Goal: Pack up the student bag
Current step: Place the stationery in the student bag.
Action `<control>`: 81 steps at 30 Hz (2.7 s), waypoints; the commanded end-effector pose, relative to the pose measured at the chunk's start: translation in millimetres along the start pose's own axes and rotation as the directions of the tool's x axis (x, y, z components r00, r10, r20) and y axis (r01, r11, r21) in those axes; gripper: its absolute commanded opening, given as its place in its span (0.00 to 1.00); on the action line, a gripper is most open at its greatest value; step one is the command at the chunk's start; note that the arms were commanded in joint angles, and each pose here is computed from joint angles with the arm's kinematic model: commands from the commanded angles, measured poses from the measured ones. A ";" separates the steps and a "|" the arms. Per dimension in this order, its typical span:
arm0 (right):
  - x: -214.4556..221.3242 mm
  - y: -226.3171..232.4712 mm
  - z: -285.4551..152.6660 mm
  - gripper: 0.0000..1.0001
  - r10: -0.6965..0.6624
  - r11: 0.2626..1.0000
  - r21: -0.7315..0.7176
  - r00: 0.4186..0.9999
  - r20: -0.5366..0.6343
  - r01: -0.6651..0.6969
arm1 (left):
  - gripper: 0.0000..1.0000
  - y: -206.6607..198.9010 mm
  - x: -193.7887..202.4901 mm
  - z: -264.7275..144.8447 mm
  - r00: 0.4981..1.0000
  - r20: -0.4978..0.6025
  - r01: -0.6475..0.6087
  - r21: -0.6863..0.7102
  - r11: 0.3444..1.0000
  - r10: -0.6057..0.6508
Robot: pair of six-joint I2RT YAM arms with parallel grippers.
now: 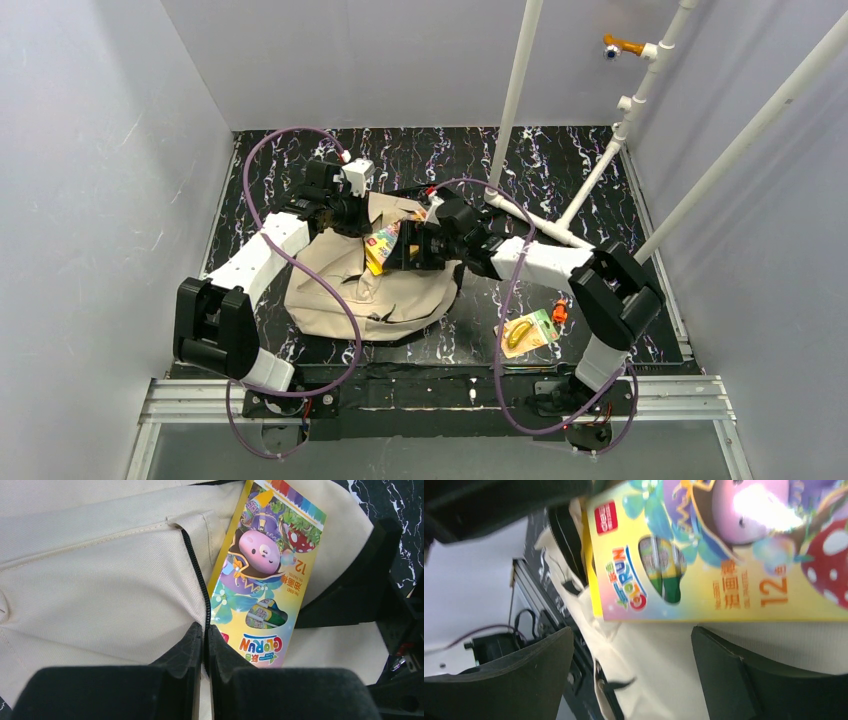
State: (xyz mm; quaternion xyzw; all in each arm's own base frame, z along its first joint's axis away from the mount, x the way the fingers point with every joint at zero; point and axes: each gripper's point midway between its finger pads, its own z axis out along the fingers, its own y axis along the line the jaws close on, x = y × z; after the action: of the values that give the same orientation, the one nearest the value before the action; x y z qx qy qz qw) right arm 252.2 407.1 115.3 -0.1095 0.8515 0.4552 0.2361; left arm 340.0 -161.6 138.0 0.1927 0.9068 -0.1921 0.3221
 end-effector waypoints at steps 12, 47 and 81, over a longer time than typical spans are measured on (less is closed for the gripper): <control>-35.8 -62.5 -83.9 0.98 -0.102 0.973 0.190 0.979 -0.176 0.135 | 0.00 -10.1 -3.4 -7.8 1.000 -0.002 0.022 0.023 0.999 -0.022; -105.1 -16.8 -43.7 0.58 0.268 0.861 -0.438 0.962 -0.046 -0.260 | 0.00 -9.7 -0.4 -5.4 0.999 -0.017 0.030 0.026 0.999 -0.030; -96.7 0.4 -4.6 0.01 0.321 0.854 -0.429 0.947 -0.012 -0.295 | 0.00 -21.9 -28.4 -30.6 0.986 0.167 -0.028 0.038 0.999 0.021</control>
State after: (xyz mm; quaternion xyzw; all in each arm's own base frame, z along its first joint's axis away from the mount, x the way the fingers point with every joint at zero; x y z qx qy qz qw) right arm 350.7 377.6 139.0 0.0699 0.7511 0.6378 0.1558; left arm 337.4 -155.7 147.6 0.1732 0.9018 -0.1840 0.3505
